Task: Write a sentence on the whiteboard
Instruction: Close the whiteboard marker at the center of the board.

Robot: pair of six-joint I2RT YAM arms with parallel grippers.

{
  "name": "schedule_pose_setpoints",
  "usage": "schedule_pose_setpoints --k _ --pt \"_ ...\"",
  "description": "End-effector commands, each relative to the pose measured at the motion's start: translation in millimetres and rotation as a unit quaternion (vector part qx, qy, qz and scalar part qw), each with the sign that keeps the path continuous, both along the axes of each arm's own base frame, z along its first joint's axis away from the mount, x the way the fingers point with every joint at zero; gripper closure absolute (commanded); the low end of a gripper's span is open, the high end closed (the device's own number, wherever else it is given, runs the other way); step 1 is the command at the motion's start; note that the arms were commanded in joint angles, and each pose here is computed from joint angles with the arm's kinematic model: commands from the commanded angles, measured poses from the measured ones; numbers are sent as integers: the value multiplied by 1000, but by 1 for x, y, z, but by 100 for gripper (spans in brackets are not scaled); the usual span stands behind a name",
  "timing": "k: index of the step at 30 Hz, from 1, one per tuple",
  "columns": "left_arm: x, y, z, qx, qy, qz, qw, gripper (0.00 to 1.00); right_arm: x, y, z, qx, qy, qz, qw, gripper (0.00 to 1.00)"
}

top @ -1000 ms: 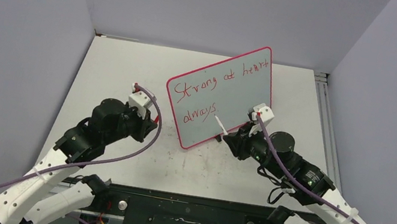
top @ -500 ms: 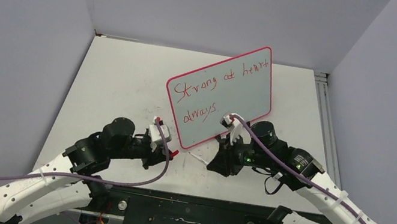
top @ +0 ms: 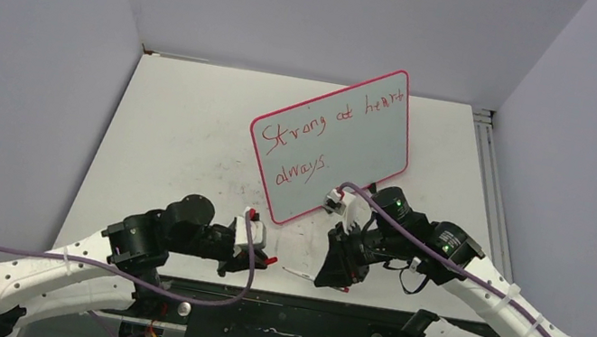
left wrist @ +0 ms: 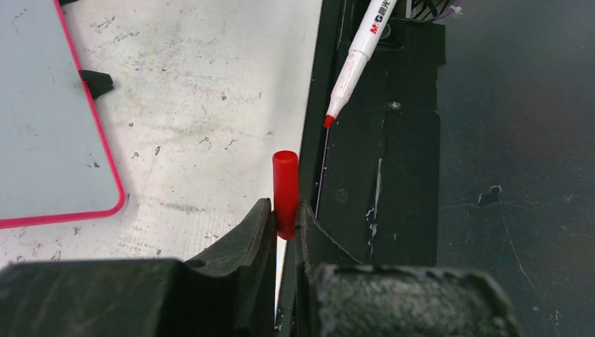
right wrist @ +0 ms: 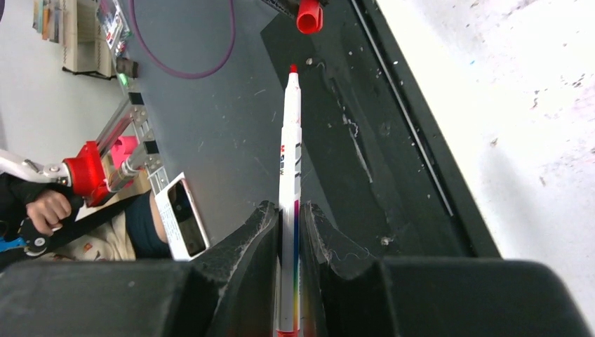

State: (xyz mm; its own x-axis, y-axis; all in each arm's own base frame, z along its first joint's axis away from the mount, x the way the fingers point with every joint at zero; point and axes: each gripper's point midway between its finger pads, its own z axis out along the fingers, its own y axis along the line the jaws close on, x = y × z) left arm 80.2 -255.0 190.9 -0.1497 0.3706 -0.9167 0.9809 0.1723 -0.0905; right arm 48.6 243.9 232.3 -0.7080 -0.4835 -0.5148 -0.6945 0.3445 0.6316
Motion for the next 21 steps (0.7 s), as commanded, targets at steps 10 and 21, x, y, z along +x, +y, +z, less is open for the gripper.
schedule_pose_setpoints --k 10,21 --pt "-32 -14 7 -19 -6 -81 997 100 -21 -4 23 7 43 42 998 95" --pt "-47 -18 5 -18 -2 -112 994 100 -24 -1 17 -2 66 64 996 95"
